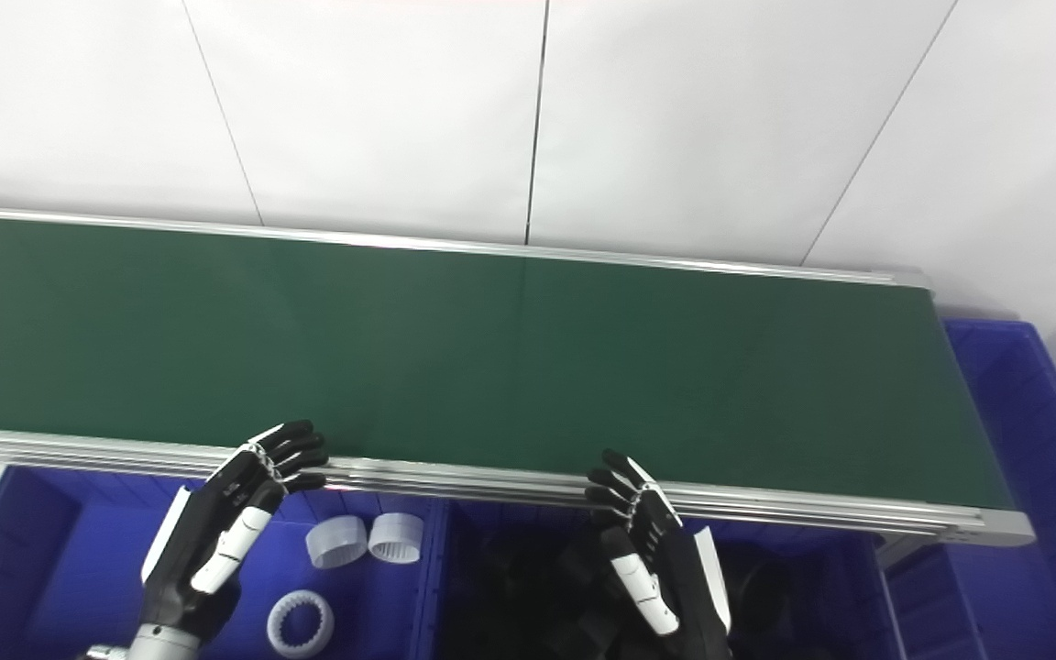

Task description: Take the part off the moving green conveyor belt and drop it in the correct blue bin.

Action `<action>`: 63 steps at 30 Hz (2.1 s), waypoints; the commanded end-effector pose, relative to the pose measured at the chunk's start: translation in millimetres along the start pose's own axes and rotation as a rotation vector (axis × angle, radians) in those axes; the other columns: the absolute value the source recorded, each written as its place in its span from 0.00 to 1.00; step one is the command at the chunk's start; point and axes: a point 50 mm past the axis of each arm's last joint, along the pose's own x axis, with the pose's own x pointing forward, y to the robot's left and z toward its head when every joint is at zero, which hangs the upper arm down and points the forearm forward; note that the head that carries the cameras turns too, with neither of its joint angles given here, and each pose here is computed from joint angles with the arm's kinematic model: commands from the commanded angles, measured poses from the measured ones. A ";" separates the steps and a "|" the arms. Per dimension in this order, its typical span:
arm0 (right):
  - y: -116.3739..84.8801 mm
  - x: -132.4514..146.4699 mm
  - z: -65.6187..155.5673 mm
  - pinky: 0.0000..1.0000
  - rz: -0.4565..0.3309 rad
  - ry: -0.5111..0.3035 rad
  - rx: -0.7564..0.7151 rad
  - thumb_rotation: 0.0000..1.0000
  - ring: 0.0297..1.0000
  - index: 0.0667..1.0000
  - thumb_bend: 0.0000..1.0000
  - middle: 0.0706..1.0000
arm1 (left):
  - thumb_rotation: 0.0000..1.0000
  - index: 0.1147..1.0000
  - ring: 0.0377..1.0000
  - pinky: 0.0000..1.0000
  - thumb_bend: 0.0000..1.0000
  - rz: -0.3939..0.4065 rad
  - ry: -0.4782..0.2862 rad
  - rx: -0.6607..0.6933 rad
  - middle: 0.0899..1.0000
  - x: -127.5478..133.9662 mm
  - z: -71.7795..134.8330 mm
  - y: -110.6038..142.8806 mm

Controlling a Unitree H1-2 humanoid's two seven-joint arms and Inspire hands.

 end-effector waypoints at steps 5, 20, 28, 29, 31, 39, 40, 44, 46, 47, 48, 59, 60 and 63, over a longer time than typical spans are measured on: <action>-7.3 1.8 0.7 0.71 0.001 -0.044 0.007 0.81 0.77 0.88 0.57 0.80 | 0.61 0.72 0.73 0.68 0.60 0.002 -0.061 0.027 0.74 4.0 -1.7 -7.9; -11.3 -1.9 -13.3 0.86 -0.022 0.007 0.033 1.00 0.87 1.00 0.23 0.89 | 0.35 0.67 0.67 0.62 0.65 0.002 -0.068 0.033 0.68 10.3 -13.1 -8.5; -7.4 -0.8 -10.9 0.84 -0.025 -0.001 0.024 1.00 0.87 1.00 0.18 0.87 | 0.32 0.65 0.65 0.59 0.66 -0.004 -0.074 0.047 0.67 13.6 -8.7 -5.6; -7.1 -0.5 -10.6 0.84 -0.024 -0.002 0.023 1.00 0.86 1.00 0.17 0.87 | 0.31 0.65 0.65 0.59 0.67 -0.005 -0.073 0.051 0.67 13.9 -7.5 -5.3; -6.6 -0.4 -11.3 0.84 -0.025 0.000 0.025 1.00 0.86 0.99 0.16 0.87 | 0.32 0.65 0.65 0.59 0.67 -0.014 -0.069 0.069 0.67 14.3 -3.6 -3.8; -5.0 3.0 -11.3 0.81 -0.021 -0.004 0.031 1.00 0.85 0.99 0.07 0.87 | 0.09 0.65 0.62 0.55 0.77 -0.042 -0.176 0.144 0.66 41.1 51.9 6.3; -5.1 3.4 -11.5 0.81 -0.021 -0.004 0.032 1.00 0.85 0.99 0.06 0.87 | 0.08 0.65 0.62 0.54 0.79 -0.043 -0.191 0.162 0.65 45.1 59.7 6.9; -5.7 5.1 -12.8 0.81 -0.022 -0.002 0.033 1.00 0.85 0.99 0.06 0.87 | 0.08 0.64 0.59 0.49 0.88 -0.051 -0.272 0.262 0.63 68.0 99.4 9.7; -5.4 5.1 -12.3 0.82 -0.023 -0.003 0.031 1.00 0.85 0.99 0.07 0.87 | 0.08 0.64 0.60 0.49 0.88 -0.049 -0.292 0.312 0.64 81.6 115.8 11.2; -5.3 5.3 -12.1 0.81 -0.024 -0.004 0.027 1.00 0.85 0.99 0.06 0.87 | 0.08 0.65 0.61 0.51 0.86 -0.045 -0.292 0.334 0.65 87.6 121.2 11.3; -5.2 5.4 -12.0 0.80 -0.025 -0.004 0.025 1.00 0.85 0.99 0.06 0.87 | 0.09 0.66 0.61 0.52 0.84 -0.041 -0.287 0.363 0.66 92.9 125.8 11.0; -4.8 6.2 -13.3 0.83 -0.034 -0.001 0.033 1.00 0.86 0.99 0.06 0.87 | 0.17 0.77 0.72 0.64 0.75 0.034 -0.213 0.647 0.77 145.8 146.7 20.1; -4.3 6.3 -13.1 0.82 -0.035 -0.001 0.032 1.00 0.85 0.99 0.06 0.87 | 0.16 0.77 0.72 0.64 0.76 0.034 -0.207 0.664 0.78 151.5 147.6 19.9; -2.3 7.0 -12.8 0.82 -0.040 -0.002 0.030 1.00 0.85 0.99 0.06 0.87 | 0.14 0.75 0.73 0.65 0.78 0.008 -0.186 0.769 0.77 166.9 152.5 19.6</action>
